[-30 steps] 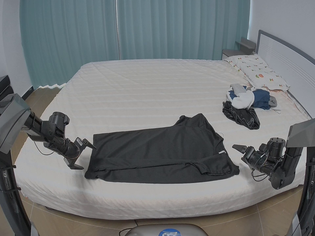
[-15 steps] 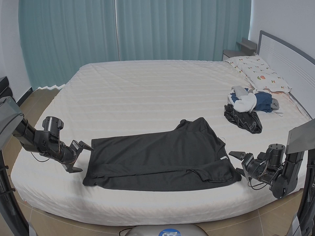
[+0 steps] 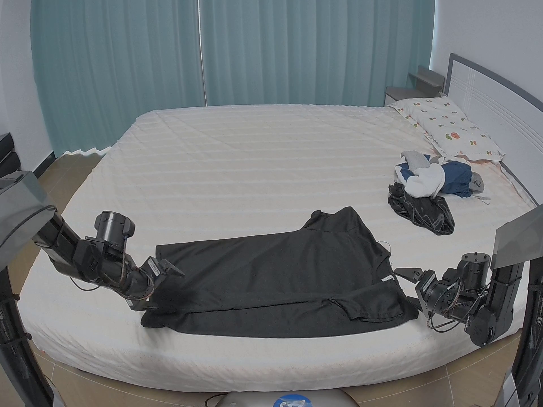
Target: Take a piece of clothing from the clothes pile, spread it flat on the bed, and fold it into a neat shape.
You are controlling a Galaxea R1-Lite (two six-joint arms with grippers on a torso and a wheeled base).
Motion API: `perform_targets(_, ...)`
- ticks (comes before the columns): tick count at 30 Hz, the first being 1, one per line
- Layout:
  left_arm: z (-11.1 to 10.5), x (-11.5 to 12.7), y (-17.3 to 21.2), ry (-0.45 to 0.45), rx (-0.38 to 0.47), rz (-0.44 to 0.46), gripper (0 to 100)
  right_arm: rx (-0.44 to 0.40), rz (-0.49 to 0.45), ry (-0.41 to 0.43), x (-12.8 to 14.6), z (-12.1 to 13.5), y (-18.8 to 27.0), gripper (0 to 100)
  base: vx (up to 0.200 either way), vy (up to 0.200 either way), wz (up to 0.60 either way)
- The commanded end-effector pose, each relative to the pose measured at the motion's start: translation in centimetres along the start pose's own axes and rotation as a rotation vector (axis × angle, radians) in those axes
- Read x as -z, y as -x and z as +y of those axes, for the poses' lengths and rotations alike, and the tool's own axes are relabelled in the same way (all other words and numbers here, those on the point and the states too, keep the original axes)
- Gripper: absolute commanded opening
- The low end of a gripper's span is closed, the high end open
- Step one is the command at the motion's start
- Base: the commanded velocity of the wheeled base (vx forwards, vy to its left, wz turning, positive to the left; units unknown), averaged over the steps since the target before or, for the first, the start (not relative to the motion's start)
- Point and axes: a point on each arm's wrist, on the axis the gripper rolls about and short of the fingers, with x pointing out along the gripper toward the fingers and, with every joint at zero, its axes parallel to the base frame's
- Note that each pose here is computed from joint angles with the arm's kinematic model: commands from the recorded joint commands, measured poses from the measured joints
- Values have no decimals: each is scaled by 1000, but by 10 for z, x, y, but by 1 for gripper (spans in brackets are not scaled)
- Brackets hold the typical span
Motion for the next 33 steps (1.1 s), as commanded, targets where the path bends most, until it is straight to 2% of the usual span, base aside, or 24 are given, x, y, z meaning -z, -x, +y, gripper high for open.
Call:
perform_targets(1,-23,27,-18,-78,-20,-17,100,17,-13,4,3,-1,0,100,0,0,0)
perform_targets(3,-23,27,-18,-78,-20,-17,100,17,-13,4,3,-1,0,100,0,0,0)
perform_targets(4,-36,44,-41,-143,-74,-85,100,36,-13,5,6,-4,-3,100,0,0,0)
perform_targets(6,-38,50,-47,-161,-93,-94,100,41,-11,6,7,-5,-4,100,0,0,0)
perform_targets(7,-48,67,-59,-214,-125,-123,100,47,-10,9,8,-7,-6,100,0,0,0)
perform_targets(11,-62,82,-68,-257,-115,-120,100,69,-13,29,11,-9,-7,100,0,0,0)
perform_targets(17,-66,83,-82,-265,-126,-114,100,91,-25,56,12,-13,-11,100,0,0,0)
perform_targets(33,-62,82,-79,-257,-140,-104,100,91,-19,59,15,-13,-12,100,0,0,0)
